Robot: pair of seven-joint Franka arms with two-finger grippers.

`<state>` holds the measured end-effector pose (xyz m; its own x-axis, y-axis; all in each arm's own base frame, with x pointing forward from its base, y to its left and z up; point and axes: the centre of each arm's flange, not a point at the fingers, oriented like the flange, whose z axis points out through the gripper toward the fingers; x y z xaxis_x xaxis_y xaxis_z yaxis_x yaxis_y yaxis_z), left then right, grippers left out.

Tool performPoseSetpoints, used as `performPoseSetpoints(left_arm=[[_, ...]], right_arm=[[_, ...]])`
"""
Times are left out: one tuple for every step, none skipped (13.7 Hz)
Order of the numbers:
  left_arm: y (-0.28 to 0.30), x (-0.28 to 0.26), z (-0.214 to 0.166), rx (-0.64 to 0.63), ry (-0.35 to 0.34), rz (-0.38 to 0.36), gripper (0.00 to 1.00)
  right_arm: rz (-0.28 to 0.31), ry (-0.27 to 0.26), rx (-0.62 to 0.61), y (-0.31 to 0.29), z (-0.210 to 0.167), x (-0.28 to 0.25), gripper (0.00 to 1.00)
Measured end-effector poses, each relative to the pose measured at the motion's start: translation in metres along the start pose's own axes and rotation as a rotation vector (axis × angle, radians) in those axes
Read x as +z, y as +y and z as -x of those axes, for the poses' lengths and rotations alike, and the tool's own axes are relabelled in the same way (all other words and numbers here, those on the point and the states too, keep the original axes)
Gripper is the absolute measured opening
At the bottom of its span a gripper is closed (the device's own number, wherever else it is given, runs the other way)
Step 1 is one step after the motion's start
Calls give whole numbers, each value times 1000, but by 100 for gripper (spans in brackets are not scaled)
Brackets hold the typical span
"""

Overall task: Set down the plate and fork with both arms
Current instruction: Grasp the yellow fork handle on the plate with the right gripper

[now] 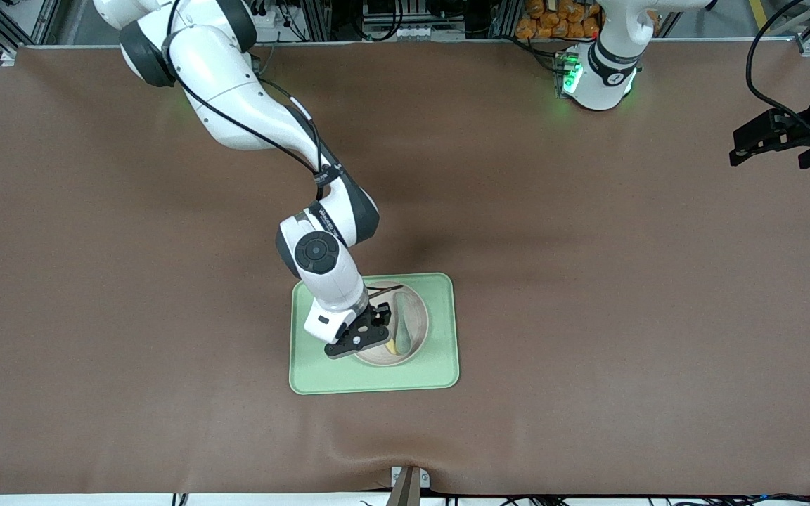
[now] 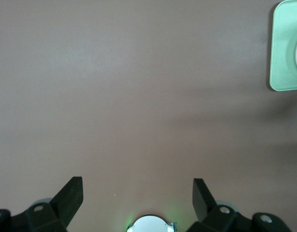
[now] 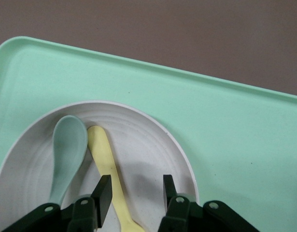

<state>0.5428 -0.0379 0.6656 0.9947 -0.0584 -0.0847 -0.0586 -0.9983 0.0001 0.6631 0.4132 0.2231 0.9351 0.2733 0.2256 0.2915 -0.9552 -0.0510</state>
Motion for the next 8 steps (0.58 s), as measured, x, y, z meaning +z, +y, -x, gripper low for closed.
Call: performPoseSetpoints(left_arm=[[1, -1, 2, -2, -2, 0, 100], [3, -3, 4, 1, -2, 0, 100], [7, -5, 5, 8, 0, 0, 100], [10, -6, 6, 15, 2, -1, 100], [12, -6, 7, 17, 3, -1, 100], [12, -6, 7, 13, 2, -1, 100], [10, -6, 7, 10, 2, -1, 100], [9, -6, 7, 8, 2, -1, 100]], right_arm=[[3, -2, -2, 0, 1, 3, 49], [4, -5, -3, 0, 2, 5, 48], [5, -7, -4, 0, 3, 7, 48], [6, -8, -6, -1, 4, 9, 49], [6, -10, -9, -3, 5, 11, 48], [5, -11, -15, -7, 7, 12, 48], [5, -11, -21, -11, 8, 13, 48], [6, -12, -28, -15, 10, 14, 48]])
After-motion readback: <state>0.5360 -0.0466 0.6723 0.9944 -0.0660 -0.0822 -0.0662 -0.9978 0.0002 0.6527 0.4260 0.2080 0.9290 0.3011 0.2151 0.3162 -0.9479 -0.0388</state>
